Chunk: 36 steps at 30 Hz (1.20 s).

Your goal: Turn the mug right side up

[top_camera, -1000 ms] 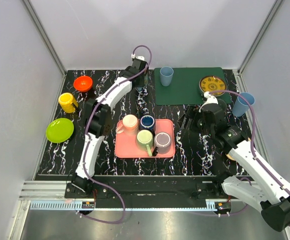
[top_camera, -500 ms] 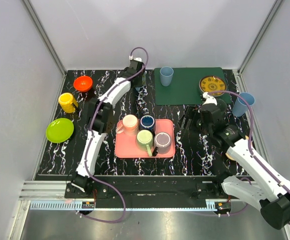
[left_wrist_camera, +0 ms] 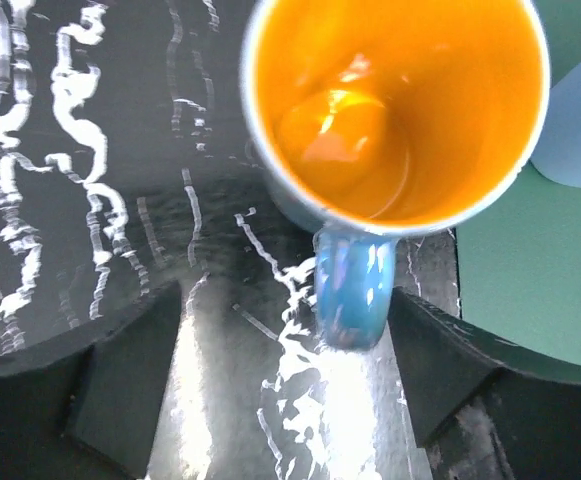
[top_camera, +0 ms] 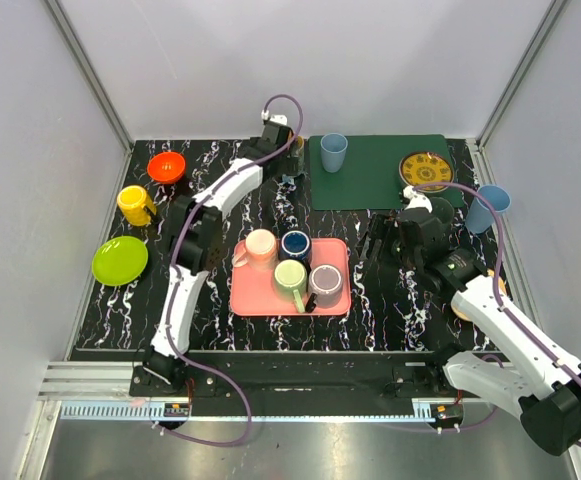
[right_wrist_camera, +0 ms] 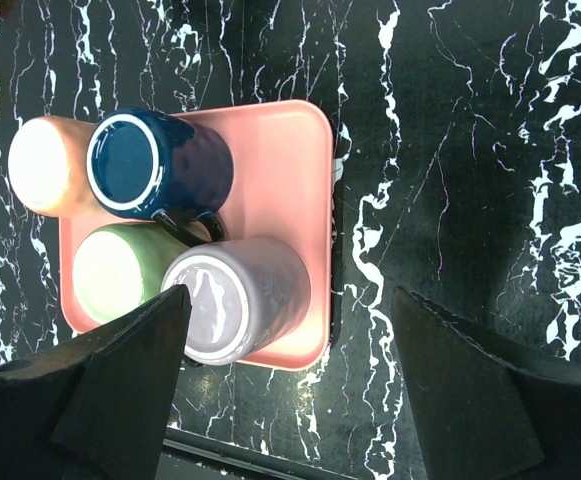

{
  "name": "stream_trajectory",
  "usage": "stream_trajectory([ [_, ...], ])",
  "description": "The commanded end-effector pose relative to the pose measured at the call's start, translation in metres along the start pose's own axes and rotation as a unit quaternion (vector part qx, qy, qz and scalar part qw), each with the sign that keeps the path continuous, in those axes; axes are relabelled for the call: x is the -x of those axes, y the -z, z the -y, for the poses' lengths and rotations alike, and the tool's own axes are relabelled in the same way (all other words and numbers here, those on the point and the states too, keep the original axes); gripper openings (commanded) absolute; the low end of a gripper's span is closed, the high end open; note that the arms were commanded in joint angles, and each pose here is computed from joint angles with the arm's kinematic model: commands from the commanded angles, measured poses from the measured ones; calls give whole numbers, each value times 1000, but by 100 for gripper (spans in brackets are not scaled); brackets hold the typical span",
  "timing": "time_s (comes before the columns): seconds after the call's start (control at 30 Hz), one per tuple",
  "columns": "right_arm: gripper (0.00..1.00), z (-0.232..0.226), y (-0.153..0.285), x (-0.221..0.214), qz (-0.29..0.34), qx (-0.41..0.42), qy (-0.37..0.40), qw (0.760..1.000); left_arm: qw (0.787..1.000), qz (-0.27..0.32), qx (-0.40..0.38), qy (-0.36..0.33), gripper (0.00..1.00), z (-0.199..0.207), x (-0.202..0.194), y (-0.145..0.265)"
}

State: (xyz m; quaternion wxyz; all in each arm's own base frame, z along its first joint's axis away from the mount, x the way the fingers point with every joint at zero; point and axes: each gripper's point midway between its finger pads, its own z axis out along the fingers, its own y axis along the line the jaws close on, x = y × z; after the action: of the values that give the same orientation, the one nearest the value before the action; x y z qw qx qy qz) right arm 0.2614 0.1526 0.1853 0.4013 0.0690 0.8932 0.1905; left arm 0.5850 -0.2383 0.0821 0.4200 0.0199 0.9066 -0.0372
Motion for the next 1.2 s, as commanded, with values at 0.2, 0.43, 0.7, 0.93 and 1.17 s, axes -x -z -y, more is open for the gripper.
stream_trajectory([
  [0.2,85,-3,-7,-2,14,18,3,1000,983,170,10,71,91,-46,95,210],
  [0.43,81,-22,-5,-8,11,83,7,996,990,33,-133,-37,99,-52,-33,276],
  [0.7,80,-35,3,-14,6,130,0,992,981,-4,-138,-137,99,-82,-124,272],
  [0.93,79,-39,11,-21,-5,150,2,989,965,-44,-200,-166,89,-73,-139,254],
  [1.17,78,-37,20,-21,1,153,1,988,956,-83,-221,-174,89,-63,-145,226],
])
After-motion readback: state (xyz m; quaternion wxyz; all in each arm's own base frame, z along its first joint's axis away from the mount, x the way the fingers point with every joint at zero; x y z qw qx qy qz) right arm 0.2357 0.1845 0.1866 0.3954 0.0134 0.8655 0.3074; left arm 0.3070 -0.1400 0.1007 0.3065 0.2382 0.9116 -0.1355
